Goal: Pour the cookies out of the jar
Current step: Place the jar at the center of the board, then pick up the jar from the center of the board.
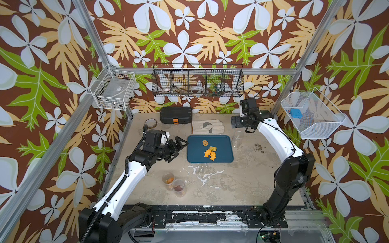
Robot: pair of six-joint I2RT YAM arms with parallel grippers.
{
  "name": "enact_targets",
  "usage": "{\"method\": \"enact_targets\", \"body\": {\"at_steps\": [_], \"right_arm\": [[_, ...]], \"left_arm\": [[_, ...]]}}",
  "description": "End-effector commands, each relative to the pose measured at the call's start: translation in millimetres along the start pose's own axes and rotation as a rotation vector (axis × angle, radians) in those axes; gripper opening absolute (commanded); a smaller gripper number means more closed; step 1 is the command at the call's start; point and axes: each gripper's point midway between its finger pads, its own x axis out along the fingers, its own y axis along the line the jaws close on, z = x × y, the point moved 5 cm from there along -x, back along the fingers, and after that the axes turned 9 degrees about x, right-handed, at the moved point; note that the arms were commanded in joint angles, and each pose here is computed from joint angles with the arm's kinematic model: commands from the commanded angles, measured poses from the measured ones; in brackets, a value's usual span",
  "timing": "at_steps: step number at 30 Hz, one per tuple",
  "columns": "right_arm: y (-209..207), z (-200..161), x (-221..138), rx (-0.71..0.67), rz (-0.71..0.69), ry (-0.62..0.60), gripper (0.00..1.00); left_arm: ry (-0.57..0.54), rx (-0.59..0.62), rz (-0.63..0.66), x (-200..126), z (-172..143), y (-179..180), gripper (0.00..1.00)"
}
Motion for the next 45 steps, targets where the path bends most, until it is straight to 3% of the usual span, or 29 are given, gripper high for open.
{"method": "enact_targets", "body": {"at_steps": [1,5,10,19,26,32,45], "right_arm": [[36.6,-0.2,-28.9,-0.015,0.215,-0.006,1.00],[85.2,-31.5,-56.4,-0.041,0.478,0.080,1.00],[116.7,-63.5,-84.7,-0.111,0.595,0.088,1.00],[119.5,-92.2,-96.3,-0.048,0.752,0.127,0.98],[120.4,-117.0,-86.8,-0.047,0.776,0.251,0.93],[130.6,-134.8,-86.3,-0.076,0.823,0.325,0.92],[226.2,-204.5,-128.7,-0.437,0.930,0.444,0.90]], "left_arm": [[-0.013,0.021,0.011,0.8,2.9,0.8,1.00],[-0.020,0.013,0.032,-2.0,-0.7,11.6,1.00],[-0.040,0.055,0.083,-11.6,-3.2,19.9,1.00],[-0.084,0.159,0.209,-25.7,5.8,22.6,1.00],[-0.208,0.272,0.203,-45.9,13.0,11.3,1.00],[-0.189,0.210,0.211,-45.5,7.7,19.2,1.00],[-0.193,0.184,0.344,-59.8,4.7,34.4,1.00]]}}
